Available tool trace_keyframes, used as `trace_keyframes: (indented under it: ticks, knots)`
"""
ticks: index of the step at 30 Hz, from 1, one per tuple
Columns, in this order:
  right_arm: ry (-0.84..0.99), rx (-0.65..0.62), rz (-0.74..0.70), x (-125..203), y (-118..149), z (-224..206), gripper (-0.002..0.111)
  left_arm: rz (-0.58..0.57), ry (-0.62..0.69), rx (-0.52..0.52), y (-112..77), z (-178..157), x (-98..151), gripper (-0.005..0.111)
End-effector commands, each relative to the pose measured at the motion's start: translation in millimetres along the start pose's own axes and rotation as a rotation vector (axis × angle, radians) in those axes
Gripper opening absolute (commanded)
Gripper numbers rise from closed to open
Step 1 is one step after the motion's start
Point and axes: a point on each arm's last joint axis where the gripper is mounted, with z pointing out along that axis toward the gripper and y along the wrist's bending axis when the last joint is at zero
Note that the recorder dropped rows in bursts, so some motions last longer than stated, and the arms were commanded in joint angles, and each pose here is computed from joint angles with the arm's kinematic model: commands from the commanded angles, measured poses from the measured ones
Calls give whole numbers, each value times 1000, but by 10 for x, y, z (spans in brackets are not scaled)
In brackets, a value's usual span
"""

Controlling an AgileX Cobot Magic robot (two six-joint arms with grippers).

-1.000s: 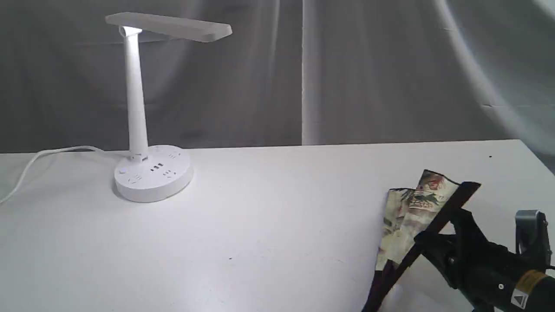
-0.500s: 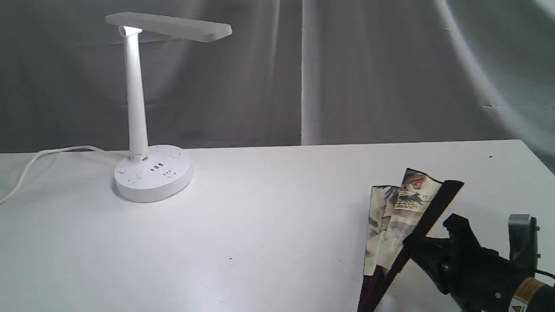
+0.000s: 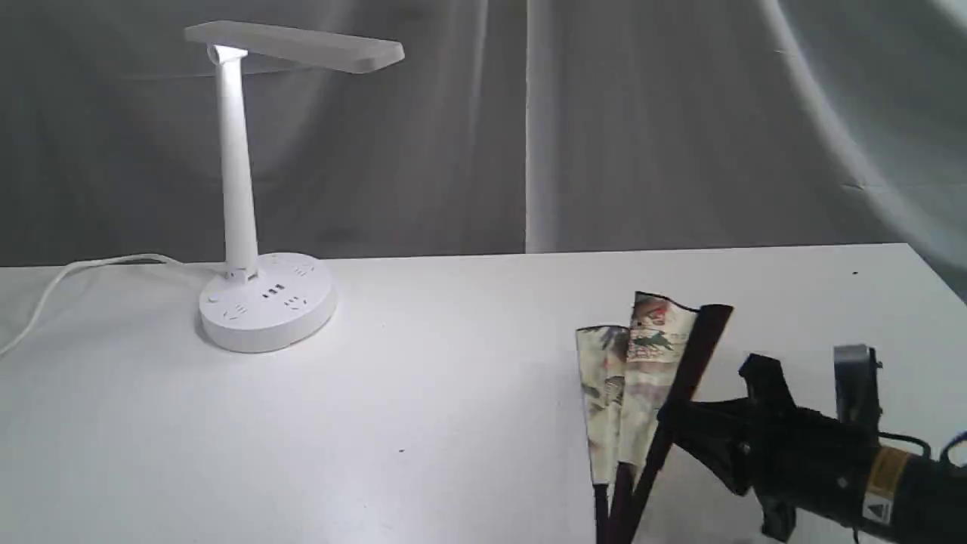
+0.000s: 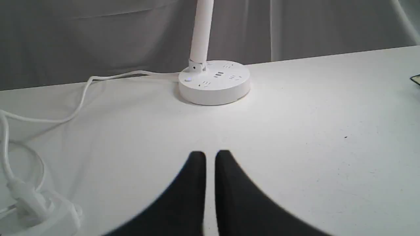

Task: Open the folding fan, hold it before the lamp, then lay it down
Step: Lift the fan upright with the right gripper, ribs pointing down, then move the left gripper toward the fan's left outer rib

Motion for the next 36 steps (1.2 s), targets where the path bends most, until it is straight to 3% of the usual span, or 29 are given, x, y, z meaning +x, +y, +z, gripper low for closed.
trace_keyframes:
  ticks: [1, 8, 16, 26, 32, 36]
  knots:
    - [65, -74, 46, -163, 194, 119, 0, -9, -8, -4, 2, 1, 5, 5]
    - [93, -117, -51, -317, 332, 215, 0, -9, -8, -4, 2, 1, 5, 5]
    - [121, -112, -68, -291, 325, 213, 0, 86, -12, -28, 23, 1, 0, 5]
    - [144, -108, -91, -270, 320, 211, 0, 104, -29, -32, 26, 0, -15, 5]
    - [142, -108, -90, -271, 320, 211, 0, -19, -118, -13, 11, -5, -95, 5]
    - [141, -108, -89, -272, 321, 211, 0, -21, -205, -27, 24, -18, -173, 5]
